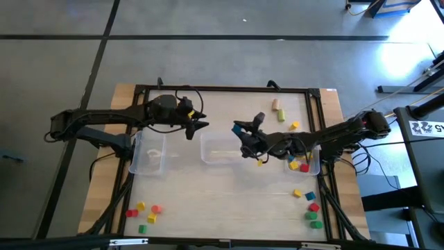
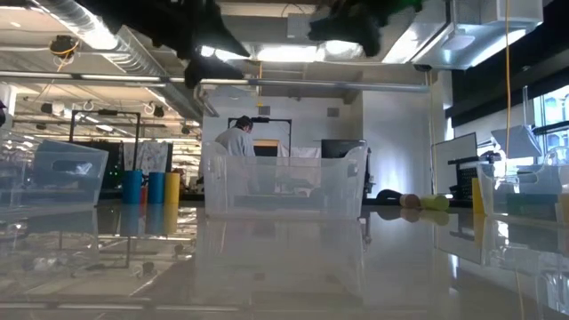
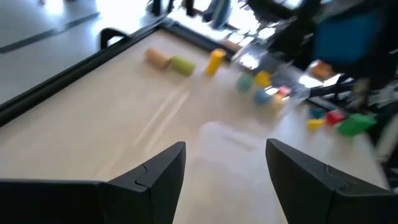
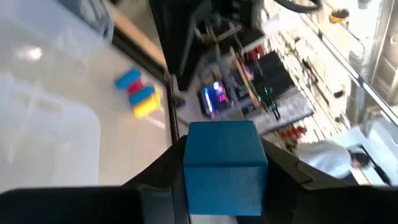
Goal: Sort blocks by size
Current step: Put the blue cube block into the right transparent bin
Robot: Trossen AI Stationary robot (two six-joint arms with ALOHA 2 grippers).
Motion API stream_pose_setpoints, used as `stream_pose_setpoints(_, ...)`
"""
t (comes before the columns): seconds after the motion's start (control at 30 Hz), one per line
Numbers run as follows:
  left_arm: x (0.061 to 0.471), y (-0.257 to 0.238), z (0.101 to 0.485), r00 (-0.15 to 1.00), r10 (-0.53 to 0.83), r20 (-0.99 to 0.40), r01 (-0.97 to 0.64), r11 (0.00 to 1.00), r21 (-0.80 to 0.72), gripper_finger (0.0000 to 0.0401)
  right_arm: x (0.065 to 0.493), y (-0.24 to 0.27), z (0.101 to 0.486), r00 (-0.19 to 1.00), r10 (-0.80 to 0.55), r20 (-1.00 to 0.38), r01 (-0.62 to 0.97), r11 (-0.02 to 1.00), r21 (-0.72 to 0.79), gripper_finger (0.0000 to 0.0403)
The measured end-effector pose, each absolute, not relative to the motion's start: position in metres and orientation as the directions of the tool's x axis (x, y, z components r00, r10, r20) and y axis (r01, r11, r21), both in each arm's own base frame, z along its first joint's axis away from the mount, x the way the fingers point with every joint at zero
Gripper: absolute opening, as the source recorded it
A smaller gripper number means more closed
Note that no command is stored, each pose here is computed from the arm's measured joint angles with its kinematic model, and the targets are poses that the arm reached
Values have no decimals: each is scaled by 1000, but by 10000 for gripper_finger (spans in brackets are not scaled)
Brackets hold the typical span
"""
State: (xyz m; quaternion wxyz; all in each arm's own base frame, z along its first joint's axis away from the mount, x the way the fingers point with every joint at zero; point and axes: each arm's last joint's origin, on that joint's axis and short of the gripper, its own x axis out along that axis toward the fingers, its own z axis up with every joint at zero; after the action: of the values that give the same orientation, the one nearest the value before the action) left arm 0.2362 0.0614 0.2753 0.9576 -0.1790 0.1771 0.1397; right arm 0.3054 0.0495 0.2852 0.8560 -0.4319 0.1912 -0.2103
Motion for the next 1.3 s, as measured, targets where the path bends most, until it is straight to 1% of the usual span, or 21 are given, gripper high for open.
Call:
stream_pose_setpoints(0.1, 234, 65, 271, 873, 234, -427, -374, 884, -280, 219, 291, 53, 289, 804, -565, -185, 192, 540, -820, 138)
stream_pose_setpoints(0.23, 234, 67, 269, 860, 254, -443, -396, 879, -265, 219, 271, 52, 290, 755, -604, -256, 185, 570, -801, 138)
stream_pose_setpoints(0.5, 234, 68, 269, 856, 278, -436, -409, 880, -240, 219, 234, 41, 279, 625, -639, -449, 213, 692, -690, 138)
stream_pose_setpoints(0.7, 234, 68, 269, 856, 278, -436, -409, 881, -240, 219, 213, 37, 263, 500, -590, -634, 224, 795, -563, 138)
stream_pose_setpoints(0.87, 234, 68, 269, 856, 278, -436, -406, 884, -231, 219, 200, 37, 255, 390, -505, -770, 212, 863, -458, 138)
stream_pose_setpoints(1.03, 234, 68, 269, 856, 278, -436, -398, 893, -212, 219, 187, 36, 250, 267, -452, -851, 286, 881, -378, 138)
stream_pose_setpoints(1.17, 234, 68, 269, 856, 279, -436, -397, 894, -209, 219, 178, 34, 247, 174, -460, -871, 343, 857, -385, 138)
stream_pose_setpoints(1.3, 234, 68, 269, 856, 279, -435, -396, 896, -204, 219, 177, 30, 244, 101, -448, -888, 346, 853, -391, 138)
